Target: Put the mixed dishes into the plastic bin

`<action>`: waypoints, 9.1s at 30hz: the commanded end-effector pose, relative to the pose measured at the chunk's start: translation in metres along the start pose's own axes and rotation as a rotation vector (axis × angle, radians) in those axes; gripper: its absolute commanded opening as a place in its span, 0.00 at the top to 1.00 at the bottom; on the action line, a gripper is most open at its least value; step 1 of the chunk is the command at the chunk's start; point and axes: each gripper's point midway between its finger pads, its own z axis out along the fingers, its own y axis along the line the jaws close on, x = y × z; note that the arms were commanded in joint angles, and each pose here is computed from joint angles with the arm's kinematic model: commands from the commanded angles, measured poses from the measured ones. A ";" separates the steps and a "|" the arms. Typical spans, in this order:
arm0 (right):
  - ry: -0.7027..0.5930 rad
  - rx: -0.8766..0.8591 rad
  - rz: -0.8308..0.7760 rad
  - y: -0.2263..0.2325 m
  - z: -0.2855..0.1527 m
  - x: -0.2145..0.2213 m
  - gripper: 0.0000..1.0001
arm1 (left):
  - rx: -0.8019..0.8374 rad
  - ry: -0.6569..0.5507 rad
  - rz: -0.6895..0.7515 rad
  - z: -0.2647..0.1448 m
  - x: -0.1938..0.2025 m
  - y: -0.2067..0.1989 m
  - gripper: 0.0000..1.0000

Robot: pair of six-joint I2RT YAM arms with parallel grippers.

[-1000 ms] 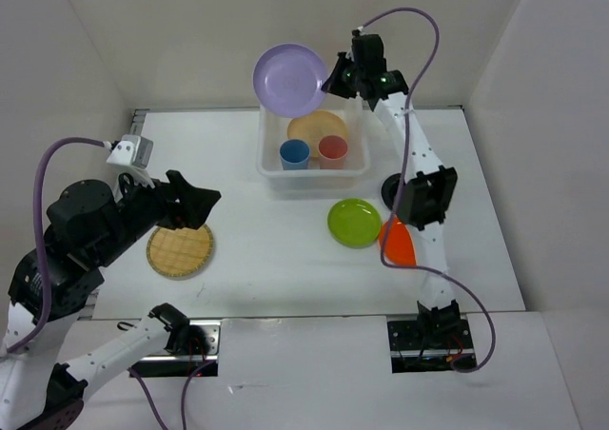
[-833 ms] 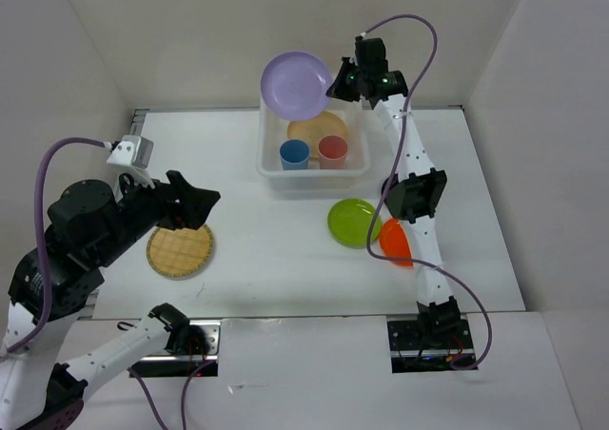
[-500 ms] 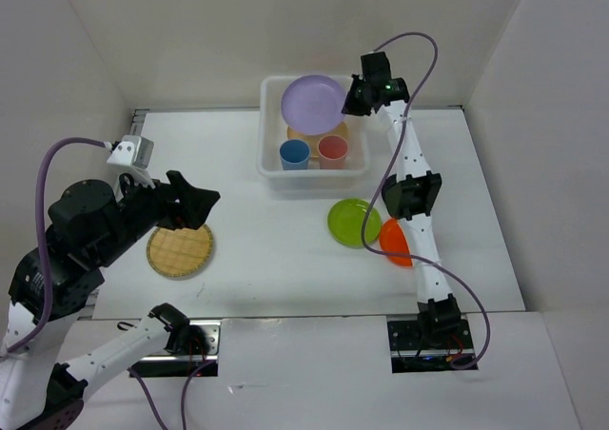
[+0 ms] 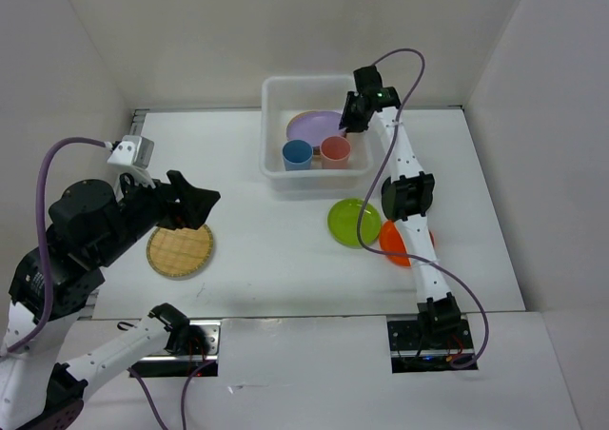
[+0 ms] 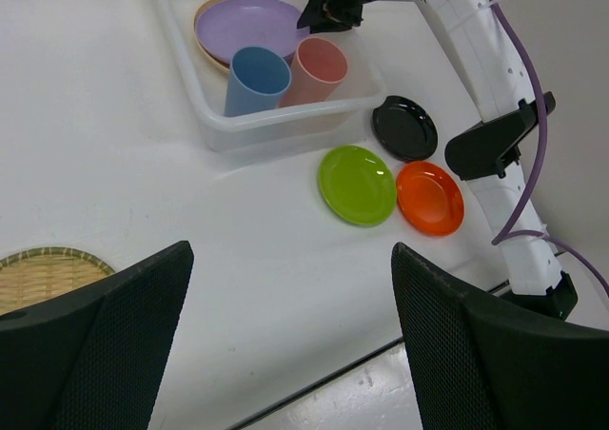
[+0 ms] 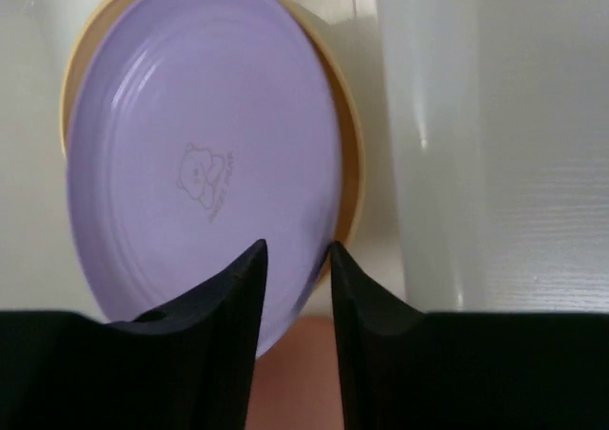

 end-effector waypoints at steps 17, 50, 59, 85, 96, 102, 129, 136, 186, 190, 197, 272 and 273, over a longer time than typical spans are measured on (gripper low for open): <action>-0.349 -0.294 -0.087 0.106 -0.204 -0.086 0.16 | 0.148 0.177 0.038 0.037 0.034 -0.025 0.09; -0.545 -0.295 -0.008 0.060 -0.516 0.042 0.05 | 0.233 0.593 -0.399 0.238 0.279 -0.094 0.22; -0.486 -0.399 -0.009 0.051 -0.492 0.088 0.05 | 0.093 0.564 -0.511 0.279 0.326 -0.090 0.36; -0.506 -0.383 -0.057 0.043 -0.494 0.088 0.05 | -0.162 0.461 -0.733 0.315 0.380 -0.063 0.73; -0.510 -0.376 -0.052 0.043 -0.493 0.085 0.05 | -0.188 0.432 -0.733 0.298 0.377 -0.056 1.00; -0.510 -0.376 -0.052 0.043 -0.493 0.085 0.05 | -0.172 0.397 -0.725 0.281 0.349 -0.061 1.00; -0.520 -0.404 -0.064 0.050 -0.490 0.082 0.05 | -0.087 -0.020 -0.397 0.183 0.082 -0.048 1.00; -0.514 -0.413 -0.068 0.052 -0.490 0.083 0.05 | -0.032 -0.046 -0.354 0.232 0.016 -0.023 1.00; -0.450 -0.406 -0.040 0.047 -0.467 0.097 0.05 | -0.247 0.397 -0.218 0.492 0.122 0.118 0.68; -0.447 -0.390 -0.039 0.045 -0.460 0.098 0.05 | -0.243 0.388 -0.217 0.492 0.119 0.117 0.49; -0.446 -0.283 0.016 0.017 -0.424 0.096 0.05 | -0.213 0.285 -0.188 0.473 0.061 0.098 0.34; -0.016 0.347 0.438 -0.272 -0.103 0.143 0.40 | 0.182 -0.260 -0.038 0.012 -0.162 -0.076 0.18; -0.016 0.347 0.438 -0.272 -0.103 0.143 0.41 | 0.182 -0.260 -0.038 0.014 -0.161 -0.075 0.18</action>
